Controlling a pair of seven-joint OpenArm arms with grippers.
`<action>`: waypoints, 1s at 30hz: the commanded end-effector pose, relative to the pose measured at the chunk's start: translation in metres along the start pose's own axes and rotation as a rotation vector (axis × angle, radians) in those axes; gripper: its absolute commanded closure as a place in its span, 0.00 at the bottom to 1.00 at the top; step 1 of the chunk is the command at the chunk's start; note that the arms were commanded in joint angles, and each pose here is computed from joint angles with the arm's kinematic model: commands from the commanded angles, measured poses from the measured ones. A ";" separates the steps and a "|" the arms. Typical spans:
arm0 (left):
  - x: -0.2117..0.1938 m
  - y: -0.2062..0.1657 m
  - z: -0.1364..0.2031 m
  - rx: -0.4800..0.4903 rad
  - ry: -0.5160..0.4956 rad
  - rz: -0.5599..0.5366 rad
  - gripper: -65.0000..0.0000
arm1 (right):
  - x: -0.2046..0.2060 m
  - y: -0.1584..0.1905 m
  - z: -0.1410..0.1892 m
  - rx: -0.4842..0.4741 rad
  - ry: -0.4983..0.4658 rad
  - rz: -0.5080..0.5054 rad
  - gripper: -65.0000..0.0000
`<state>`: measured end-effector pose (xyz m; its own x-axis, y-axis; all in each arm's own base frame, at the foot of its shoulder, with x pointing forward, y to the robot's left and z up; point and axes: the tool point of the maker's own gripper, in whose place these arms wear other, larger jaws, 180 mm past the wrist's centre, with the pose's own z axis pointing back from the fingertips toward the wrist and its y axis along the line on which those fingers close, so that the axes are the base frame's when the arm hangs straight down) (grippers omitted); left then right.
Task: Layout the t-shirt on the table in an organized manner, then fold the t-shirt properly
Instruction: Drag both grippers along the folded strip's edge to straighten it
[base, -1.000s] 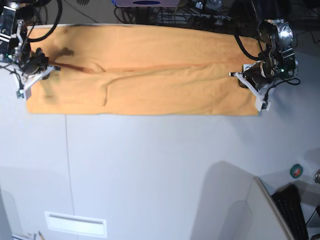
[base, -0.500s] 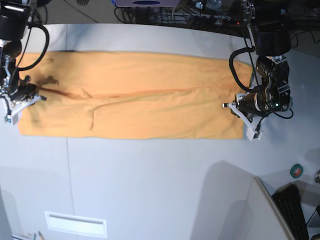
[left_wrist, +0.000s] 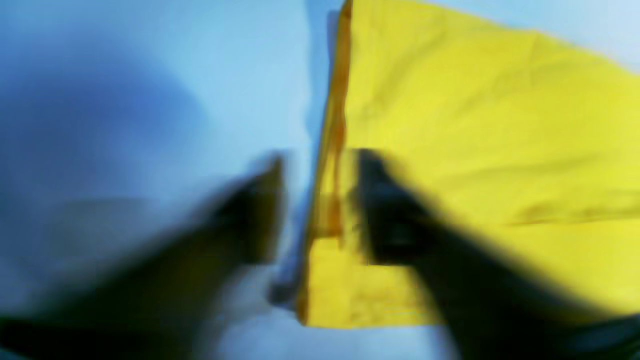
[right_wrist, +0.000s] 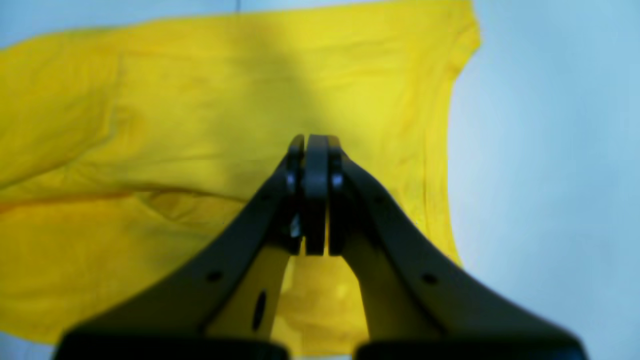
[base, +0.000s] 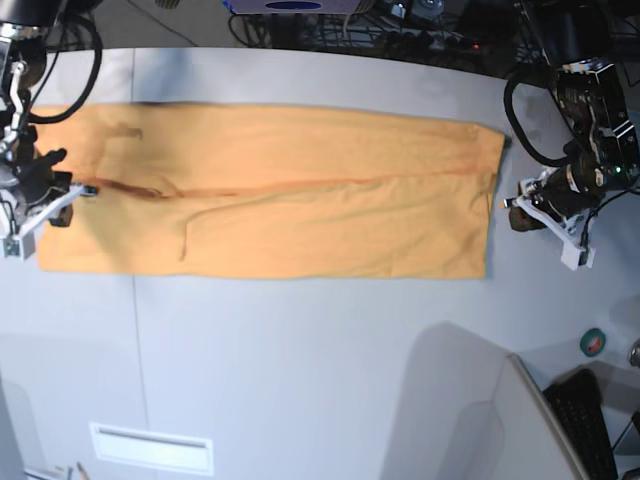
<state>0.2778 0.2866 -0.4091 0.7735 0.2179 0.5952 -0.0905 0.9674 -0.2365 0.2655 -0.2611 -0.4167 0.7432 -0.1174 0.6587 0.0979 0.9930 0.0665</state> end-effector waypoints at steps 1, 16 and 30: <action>0.011 0.008 0.006 -0.001 -0.041 0.021 0.35 | 0.021 -0.001 0.003 -0.003 -0.063 0.006 1.00; -0.038 -0.007 -0.053 -0.094 0.035 0.144 0.02 | 0.011 0.019 -0.002 0.039 -0.040 0.016 1.00; -0.046 0.014 -0.066 -0.058 0.067 0.204 1.00 | 0.002 0.017 0.000 0.035 -0.022 0.015 1.00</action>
<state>0.2870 0.2711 -0.4885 0.7697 0.4133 0.4865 -0.2000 0.8798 -0.4311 0.2592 -0.2387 -0.4271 0.7613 -0.1152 0.6381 0.0705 0.9930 0.0952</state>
